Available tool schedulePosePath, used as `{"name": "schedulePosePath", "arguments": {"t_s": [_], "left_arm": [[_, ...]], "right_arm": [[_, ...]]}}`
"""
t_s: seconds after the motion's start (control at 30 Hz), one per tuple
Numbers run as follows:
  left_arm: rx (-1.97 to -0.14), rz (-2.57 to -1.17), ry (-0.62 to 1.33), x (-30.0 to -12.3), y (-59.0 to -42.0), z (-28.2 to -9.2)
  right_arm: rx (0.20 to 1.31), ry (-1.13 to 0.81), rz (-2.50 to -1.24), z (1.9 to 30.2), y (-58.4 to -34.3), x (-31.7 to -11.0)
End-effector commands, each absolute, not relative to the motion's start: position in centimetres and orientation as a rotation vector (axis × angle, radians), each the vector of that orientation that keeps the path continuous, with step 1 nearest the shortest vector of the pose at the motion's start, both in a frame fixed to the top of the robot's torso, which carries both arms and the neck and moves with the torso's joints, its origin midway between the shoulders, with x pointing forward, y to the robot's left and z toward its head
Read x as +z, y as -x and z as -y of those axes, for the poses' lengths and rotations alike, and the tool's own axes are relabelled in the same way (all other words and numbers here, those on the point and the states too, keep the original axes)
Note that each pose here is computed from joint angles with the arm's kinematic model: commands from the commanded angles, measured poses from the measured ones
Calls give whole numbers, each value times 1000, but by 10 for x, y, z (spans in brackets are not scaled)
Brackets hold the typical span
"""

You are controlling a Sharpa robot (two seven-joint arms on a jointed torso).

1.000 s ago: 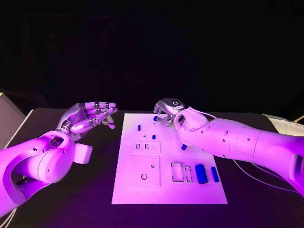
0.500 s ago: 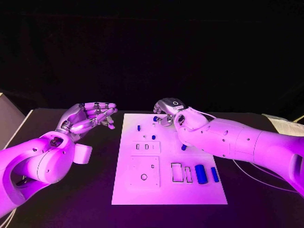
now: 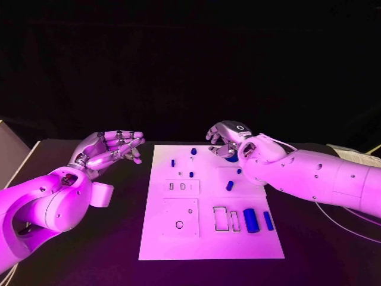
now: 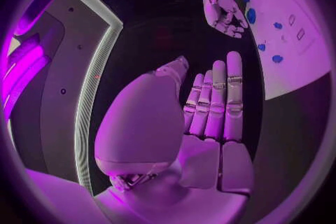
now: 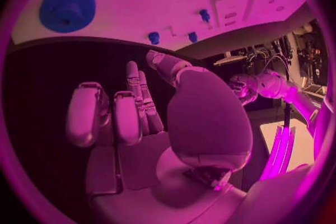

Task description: Assemble the parts on the task board

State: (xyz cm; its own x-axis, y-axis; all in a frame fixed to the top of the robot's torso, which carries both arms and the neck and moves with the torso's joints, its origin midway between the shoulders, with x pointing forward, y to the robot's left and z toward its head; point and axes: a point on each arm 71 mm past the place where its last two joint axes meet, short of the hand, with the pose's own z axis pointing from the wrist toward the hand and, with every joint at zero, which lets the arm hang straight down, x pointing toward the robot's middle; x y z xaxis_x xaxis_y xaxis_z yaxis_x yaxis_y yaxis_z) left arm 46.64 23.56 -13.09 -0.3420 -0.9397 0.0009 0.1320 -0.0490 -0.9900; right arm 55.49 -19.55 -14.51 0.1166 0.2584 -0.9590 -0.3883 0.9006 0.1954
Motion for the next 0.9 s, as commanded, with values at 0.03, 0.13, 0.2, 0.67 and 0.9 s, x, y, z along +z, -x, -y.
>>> {"name": "schedulePosePath", "arguments": {"t_s": [0.03,0.13,0.2,0.67,0.9], "left_arm": [[-1562,-1343,923,-130,-466,-235],[-1559,-1343,924,-130,-467,-235],[-1558,-1344,925,-131,-467,-235],[-1561,-1347,926,-131,-468,-234],[-1562,-1347,925,-132,-468,-233]], "right_arm": [[553,13,-1404,209,-553,-134],[547,-25,-1448,223,-555,-130],[529,-53,-1496,235,-558,-130],[425,-105,-1667,259,-570,-148],[374,-109,-1695,259,-573,-158]]}}
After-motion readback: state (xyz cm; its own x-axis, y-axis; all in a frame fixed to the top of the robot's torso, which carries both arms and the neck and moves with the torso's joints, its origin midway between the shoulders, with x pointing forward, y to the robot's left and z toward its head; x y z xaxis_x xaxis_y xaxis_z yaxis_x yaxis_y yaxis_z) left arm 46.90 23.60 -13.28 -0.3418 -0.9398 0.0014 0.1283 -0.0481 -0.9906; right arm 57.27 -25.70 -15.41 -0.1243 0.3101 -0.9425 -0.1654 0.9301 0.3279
